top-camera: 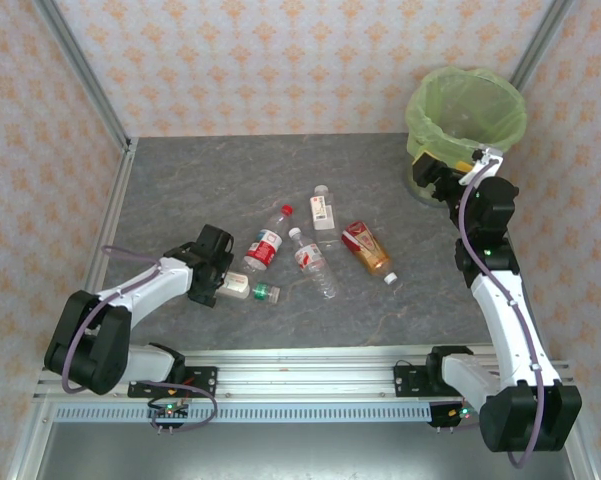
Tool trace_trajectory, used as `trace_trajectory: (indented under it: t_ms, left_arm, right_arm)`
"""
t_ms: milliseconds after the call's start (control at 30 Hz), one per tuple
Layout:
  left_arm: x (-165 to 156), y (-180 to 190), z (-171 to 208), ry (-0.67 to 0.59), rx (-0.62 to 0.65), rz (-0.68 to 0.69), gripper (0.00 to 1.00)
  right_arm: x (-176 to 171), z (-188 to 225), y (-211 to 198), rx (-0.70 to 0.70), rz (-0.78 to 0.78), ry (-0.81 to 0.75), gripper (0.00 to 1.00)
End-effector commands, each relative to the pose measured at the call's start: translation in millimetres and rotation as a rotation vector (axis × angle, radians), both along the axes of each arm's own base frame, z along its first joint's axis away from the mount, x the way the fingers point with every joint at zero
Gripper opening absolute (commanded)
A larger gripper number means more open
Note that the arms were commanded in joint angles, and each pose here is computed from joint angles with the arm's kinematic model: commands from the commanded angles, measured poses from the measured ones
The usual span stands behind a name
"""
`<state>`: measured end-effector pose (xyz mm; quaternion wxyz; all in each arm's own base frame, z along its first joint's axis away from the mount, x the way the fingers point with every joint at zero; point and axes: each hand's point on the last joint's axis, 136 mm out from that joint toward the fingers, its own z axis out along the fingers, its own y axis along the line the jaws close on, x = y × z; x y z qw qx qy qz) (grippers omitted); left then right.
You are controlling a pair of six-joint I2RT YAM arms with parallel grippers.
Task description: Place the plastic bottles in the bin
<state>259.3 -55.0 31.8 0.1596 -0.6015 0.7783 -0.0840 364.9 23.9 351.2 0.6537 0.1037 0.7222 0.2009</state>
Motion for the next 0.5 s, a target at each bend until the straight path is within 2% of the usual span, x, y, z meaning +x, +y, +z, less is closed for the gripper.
trace_trajectory:
  t_ms: [0, 167, 300, 467]
  left_arm:
    - [6, 17, 5, -0.019, 0.092, 0.036, 0.78]
    - [6, 18, 3, -0.027, 0.101, 0.016, 0.64]
    - [11, 18, 12, -0.058, 0.120, -0.039, 0.58]
    - [23, 22, 42, -0.125, 0.201, -0.153, 0.54]
  right_arm:
    - [-5, 1, 0, -0.017, -0.009, -0.009, 0.99]
    - [-6, 0, 0, -0.020, -0.008, -0.006, 0.99]
    - [-6, -1, 1, -0.017, -0.001, -0.002, 0.99]
    - [-8, -1, 4, -0.006, 0.014, -0.006, 0.99]
